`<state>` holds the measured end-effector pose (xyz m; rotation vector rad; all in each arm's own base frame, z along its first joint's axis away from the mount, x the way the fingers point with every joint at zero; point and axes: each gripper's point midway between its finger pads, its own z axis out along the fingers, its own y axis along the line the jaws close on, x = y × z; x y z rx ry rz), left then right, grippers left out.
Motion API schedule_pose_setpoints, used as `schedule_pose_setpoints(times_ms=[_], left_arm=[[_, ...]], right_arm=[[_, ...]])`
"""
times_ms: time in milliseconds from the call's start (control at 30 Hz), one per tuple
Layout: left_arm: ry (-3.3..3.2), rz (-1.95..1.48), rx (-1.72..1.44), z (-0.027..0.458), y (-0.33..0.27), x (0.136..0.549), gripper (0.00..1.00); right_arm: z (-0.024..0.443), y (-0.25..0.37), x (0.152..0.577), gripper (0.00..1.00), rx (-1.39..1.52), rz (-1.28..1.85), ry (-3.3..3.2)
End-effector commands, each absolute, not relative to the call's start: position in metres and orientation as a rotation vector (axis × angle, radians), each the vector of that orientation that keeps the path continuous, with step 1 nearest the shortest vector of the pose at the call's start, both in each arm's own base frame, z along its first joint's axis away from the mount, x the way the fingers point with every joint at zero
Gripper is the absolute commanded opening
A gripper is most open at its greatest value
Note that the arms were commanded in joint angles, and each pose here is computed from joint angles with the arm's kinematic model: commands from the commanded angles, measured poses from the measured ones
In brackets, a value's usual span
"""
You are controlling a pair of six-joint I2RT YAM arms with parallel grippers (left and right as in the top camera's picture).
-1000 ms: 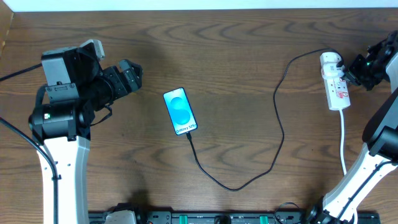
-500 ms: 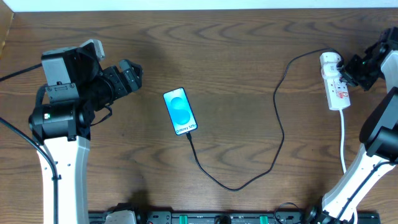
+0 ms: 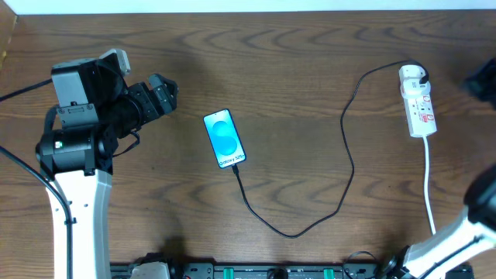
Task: Plug charger to phone and switch on socket
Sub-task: 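Lift the right gripper off the power strip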
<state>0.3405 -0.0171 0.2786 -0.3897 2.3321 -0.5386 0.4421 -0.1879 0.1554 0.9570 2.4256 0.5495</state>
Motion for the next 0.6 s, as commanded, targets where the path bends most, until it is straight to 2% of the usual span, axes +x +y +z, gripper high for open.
schedule_pose_setpoints(times_ms=[0, 200, 400, 533, 567], left_arm=[[2.324, -0.542, -0.373, 0.283, -0.017, 0.341, 0.94], [2.324, -0.542, -0.373, 0.283, -0.017, 0.341, 0.94], [2.324, -0.542, -0.373, 0.283, -0.017, 0.341, 0.94], [2.324, -0.542, -0.373, 0.283, -0.017, 0.341, 0.94], [2.324, -0.542, -0.373, 0.283, -0.017, 0.341, 0.94]], right_arm=[[0.24, -0.142, 0.436, 0.01, 0.595, 0.615, 2.343], [0.3, -0.052, 0.413, 0.06, 0.189, 0.572, 2.347], [0.3, 0.024, 0.399, 0.14, -0.031, 0.507, 2.436], [0.288, 0.052, 0.394, 0.28, -0.142, 0.386, 2.499], [0.286, 0.059, 0.393, 0.36, -0.167, 0.362, 2.505]])
